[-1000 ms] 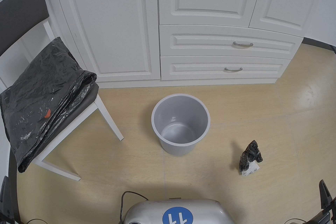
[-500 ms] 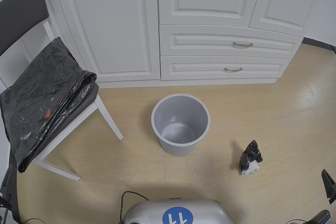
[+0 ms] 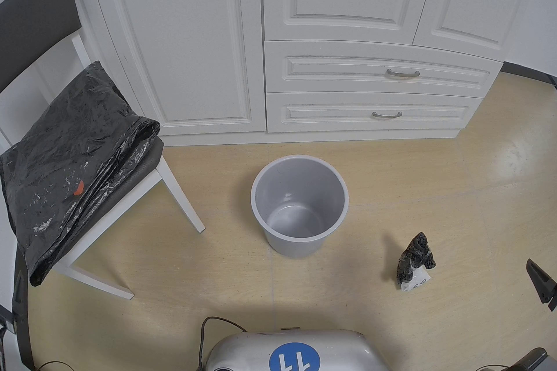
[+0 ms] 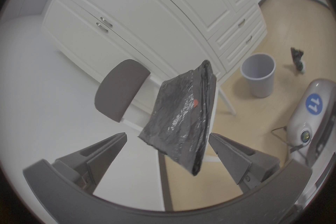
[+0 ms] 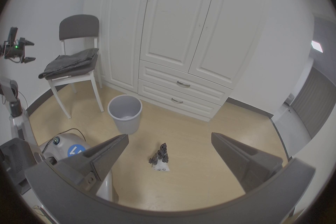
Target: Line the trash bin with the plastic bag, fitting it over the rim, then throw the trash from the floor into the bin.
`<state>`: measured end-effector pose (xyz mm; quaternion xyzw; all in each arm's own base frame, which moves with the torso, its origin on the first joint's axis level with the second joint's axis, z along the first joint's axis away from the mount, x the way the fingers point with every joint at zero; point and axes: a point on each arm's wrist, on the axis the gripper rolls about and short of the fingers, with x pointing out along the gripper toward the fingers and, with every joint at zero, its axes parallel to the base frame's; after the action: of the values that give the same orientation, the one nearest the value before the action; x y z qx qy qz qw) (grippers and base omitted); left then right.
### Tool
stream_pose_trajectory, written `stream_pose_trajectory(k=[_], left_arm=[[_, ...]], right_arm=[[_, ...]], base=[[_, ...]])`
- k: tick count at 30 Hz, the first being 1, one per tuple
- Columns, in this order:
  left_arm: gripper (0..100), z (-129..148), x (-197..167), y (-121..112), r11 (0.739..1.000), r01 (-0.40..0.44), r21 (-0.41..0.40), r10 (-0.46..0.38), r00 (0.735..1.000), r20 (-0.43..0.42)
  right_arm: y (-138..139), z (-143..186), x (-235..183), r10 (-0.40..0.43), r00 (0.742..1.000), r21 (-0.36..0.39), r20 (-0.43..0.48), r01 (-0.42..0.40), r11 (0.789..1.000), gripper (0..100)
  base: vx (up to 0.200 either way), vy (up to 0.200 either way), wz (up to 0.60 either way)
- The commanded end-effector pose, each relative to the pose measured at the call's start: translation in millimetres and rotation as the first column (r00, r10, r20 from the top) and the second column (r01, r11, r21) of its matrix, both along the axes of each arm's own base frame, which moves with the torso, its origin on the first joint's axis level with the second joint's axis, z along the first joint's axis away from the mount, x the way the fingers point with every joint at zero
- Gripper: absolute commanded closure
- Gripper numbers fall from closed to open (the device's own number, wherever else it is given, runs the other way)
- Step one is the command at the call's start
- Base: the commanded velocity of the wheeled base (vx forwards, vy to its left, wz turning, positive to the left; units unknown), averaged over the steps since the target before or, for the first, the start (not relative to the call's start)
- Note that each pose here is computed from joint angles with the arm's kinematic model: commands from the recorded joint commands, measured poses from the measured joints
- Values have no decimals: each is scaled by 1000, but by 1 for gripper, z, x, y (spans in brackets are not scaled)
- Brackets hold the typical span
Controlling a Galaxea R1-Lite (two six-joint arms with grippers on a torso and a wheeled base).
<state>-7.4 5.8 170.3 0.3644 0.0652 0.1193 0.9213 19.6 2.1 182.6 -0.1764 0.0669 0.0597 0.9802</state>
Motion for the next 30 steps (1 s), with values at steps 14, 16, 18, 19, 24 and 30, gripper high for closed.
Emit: stream_pose_trajectory(k=[14,16,18,19,24,30], left_arm=[[0,-15,7,4,957,-248,148,271,948,-164],[0,-17,6,4,957,-247,152,274,943,-189],[0,-18,5,4,957,-245,155,275,937,-215],[0,-18,5,4,958,-243,155,273,937,-218],[0,-22,-2,3,967,-230,110,253,913,-321],[0,-31,-3,3,969,-242,59,244,881,-406]], right_arm=[[3,18,72,28,994,25,-107,-26,999,0],[6,19,85,35,993,54,-116,-29,998,0],[9,20,97,29,991,88,-128,-18,996,0],[9,20,98,29,991,90,-130,-17,996,0],[34,16,125,41,981,218,-189,1,976,0],[49,7,145,19,974,289,-224,47,956,0]], base=[[0,0,0],[0,0,0],[0,0,0],[0,0,0],[0,0,0],[0,0,0]])
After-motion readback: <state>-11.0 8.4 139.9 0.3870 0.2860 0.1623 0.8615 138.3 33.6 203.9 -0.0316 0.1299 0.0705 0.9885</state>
